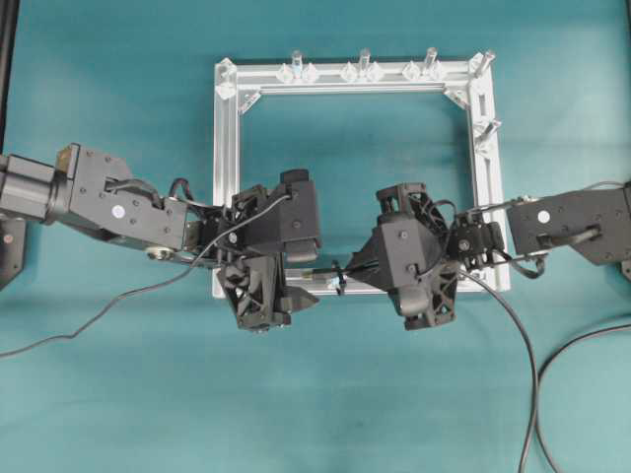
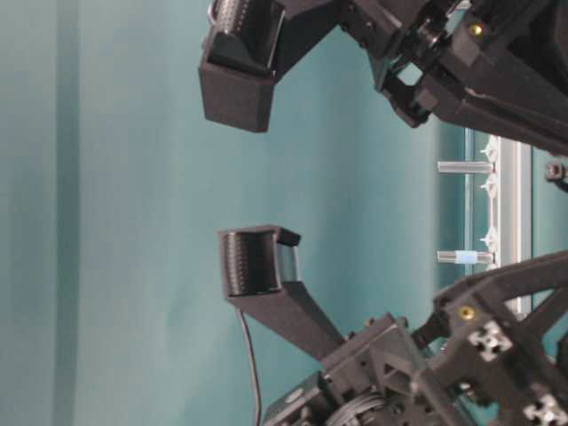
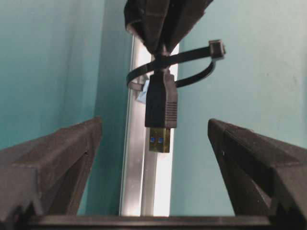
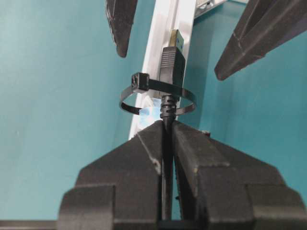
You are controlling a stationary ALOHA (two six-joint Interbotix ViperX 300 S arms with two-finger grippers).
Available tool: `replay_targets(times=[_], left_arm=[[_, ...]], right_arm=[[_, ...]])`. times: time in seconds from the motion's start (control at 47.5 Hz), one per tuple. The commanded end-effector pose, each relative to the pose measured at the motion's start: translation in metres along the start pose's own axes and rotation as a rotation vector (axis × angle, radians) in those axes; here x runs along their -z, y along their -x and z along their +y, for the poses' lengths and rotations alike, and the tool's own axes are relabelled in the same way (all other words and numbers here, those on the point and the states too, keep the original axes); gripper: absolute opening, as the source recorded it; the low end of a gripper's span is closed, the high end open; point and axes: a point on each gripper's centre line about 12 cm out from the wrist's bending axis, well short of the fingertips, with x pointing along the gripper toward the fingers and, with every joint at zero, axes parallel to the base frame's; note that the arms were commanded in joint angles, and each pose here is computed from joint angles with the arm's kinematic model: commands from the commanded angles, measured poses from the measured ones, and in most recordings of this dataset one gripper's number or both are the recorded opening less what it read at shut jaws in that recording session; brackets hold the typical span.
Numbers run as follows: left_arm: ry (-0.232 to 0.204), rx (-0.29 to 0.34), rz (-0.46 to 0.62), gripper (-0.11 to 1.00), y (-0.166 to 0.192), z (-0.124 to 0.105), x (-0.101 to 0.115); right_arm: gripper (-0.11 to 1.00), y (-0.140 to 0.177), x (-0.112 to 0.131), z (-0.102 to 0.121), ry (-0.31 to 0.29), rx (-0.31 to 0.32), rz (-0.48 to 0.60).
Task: Insert the wire through the string loop located in the center.
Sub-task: 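Move the left gripper to the plug emerging from the loop and grasp it, then open the right gripper and pull the plug leftward with the left gripper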
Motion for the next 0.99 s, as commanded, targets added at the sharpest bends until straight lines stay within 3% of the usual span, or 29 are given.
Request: replay_targets(times=[0.0,0.19,0.295,0.421,0.611,0.969], left_arm=[[-0.004,0.012,-0.043,0.89,0.003,-0.004,-0.012],[-0.003,0.014,-0.061,0.87,0.004,-0.004,-0.015],[-0.001,0.017,-0.075,0.79,0.005,-0.005,-0.019],[-0.001,0.022,-0.094,0.61,0.004,-0.006,-0.022],[-0.003,0.018,-0.085,0.21,0.003,-0.004,-0.015],[0.003,0.021,-0.093,0.2,0.002,-0.003,-0.005]], right_arm=[[0.07,0.003,-0.013,0.0,0.003,-0.002,-0.044],[0.07,0.003,-0.013,0.0,0.003,-0.002,-0.043],[0.07,0.003,-0.012,0.0,0.003,-0.002,-0.041],[0.07,0.003,-0.013,0.0,0.003,-0.002,-0.044],[0.07,0.003,-0.015,0.0,0.003,-0.003,-0.047],[0.07,0.004,-0.021,0.001,0.001,-0.013,-0.106]])
